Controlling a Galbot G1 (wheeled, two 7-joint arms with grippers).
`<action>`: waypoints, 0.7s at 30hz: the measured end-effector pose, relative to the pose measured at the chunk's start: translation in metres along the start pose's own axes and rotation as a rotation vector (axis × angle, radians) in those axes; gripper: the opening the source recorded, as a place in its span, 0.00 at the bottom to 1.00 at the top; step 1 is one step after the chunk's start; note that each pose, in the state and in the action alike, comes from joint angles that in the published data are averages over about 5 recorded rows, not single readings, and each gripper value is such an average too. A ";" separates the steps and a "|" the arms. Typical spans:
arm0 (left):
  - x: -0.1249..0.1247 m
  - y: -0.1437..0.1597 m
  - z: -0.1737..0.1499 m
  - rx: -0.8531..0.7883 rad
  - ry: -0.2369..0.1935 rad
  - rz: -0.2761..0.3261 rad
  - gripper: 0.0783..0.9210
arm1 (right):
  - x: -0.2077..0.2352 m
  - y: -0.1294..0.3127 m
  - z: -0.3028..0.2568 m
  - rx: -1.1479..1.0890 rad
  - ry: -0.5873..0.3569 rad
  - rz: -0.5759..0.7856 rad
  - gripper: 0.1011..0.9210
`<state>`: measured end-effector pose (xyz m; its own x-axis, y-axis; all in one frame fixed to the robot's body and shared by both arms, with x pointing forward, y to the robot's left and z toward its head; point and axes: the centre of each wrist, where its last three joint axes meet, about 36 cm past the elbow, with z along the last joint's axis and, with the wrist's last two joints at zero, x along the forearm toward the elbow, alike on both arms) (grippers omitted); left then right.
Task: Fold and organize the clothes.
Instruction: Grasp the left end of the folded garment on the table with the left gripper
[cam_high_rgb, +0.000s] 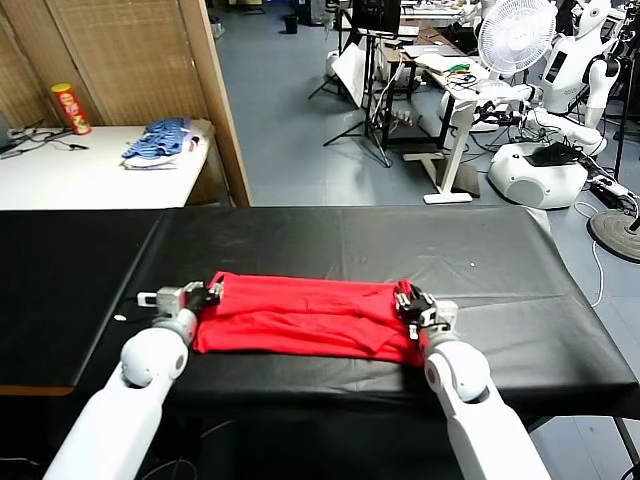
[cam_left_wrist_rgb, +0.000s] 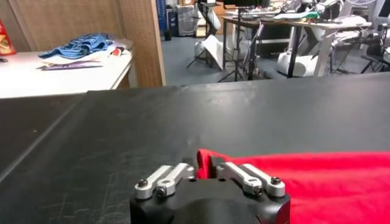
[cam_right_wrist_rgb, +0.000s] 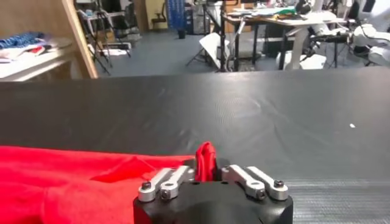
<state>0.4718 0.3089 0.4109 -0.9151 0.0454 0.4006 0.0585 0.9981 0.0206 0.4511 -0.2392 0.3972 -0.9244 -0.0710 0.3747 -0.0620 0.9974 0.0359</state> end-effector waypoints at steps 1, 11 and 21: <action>0.001 0.001 0.000 0.007 0.001 0.003 0.63 | 0.003 -0.003 -0.001 0.001 -0.003 0.002 0.77; 0.029 0.010 0.000 0.173 0.048 0.054 0.85 | 0.032 -0.018 -0.006 0.002 -0.021 0.005 0.85; 0.052 -0.005 0.033 0.206 0.083 0.053 0.81 | 0.051 -0.014 -0.016 0.024 -0.051 -0.019 0.85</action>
<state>0.4108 0.3081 0.4015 -0.8766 0.1028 0.4701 0.0151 0.9823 -0.1867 0.4109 -0.2567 0.4306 -0.9411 -0.0895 0.3260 -0.0877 0.9959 0.0204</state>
